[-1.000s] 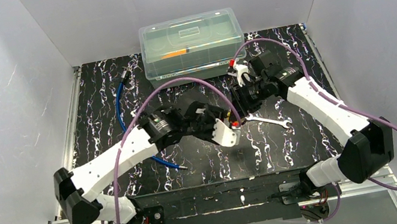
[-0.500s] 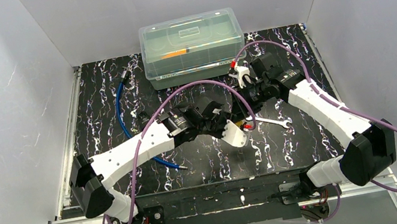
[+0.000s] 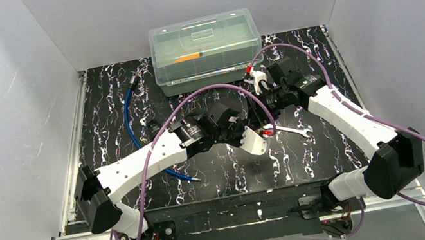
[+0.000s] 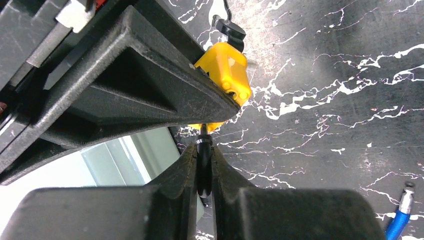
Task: Lock with the key
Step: Lock the lock.
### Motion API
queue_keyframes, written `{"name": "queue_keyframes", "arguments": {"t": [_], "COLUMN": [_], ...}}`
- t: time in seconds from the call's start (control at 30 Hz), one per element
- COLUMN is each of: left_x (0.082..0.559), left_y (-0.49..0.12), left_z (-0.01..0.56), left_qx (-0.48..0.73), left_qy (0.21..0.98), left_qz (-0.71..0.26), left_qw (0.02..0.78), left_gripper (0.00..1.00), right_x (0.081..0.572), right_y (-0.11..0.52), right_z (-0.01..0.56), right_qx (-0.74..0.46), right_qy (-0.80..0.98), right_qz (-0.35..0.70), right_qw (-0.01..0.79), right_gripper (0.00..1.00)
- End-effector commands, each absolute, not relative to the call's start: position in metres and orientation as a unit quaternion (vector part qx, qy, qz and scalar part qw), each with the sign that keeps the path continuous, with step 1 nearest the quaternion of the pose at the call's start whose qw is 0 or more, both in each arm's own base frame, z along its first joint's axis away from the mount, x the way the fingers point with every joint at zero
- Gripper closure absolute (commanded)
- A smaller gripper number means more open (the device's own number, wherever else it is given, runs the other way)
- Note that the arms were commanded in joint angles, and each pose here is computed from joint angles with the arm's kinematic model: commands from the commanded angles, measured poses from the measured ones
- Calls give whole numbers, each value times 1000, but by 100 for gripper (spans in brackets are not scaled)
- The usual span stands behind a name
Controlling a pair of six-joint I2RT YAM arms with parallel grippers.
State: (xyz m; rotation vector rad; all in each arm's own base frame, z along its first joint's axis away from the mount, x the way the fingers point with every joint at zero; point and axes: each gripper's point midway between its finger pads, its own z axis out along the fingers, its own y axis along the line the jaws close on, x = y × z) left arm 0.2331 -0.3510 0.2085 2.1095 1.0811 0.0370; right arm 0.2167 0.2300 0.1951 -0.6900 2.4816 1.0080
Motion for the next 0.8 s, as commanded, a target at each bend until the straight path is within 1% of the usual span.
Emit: {"name": "queue_keyframes", "arguments": {"t": [0.0,0.07,0.13,0.17,0.2,0.27,0.3,0.33,0.5,0.63,0.77], "left_x": [228,226,222,221,220,217,216,215,213,206,197], "left_y": [-350,-347,-345,-344,-342,-337,-335,-333,-319,-306,-290], "left_z": [230,236,243,247,252,262,268,274,313,339,358], "left_qx": [804,792,778,768,758,734,720,704,593,521,453], "left_qy": [441,457,475,485,498,526,541,556,622,644,663], "left_qz": [6,-8,-35,-49,-65,-103,-124,-146,-273,-351,-427], "left_qw": [398,405,411,414,416,417,417,418,433,437,416], "left_gripper": [100,100,100,100,100,100,100,100,100,100,100], "right_x": [220,221,225,227,230,236,239,243,258,255,241], "right_y": [237,239,238,237,236,233,232,230,216,213,223], "right_z": [217,225,234,240,247,262,269,276,316,341,362], "right_qx": [-256,-273,-287,-295,-302,-316,-322,-332,-361,-375,-393], "right_qy": [860,849,840,836,831,820,814,806,770,730,686], "right_qz": [381,387,382,377,373,365,362,357,348,385,435], "right_qw": [223,236,257,269,282,309,321,334,395,422,431], "right_gripper": [91,59,33,23,16,5,2,2,2,2,2]}}
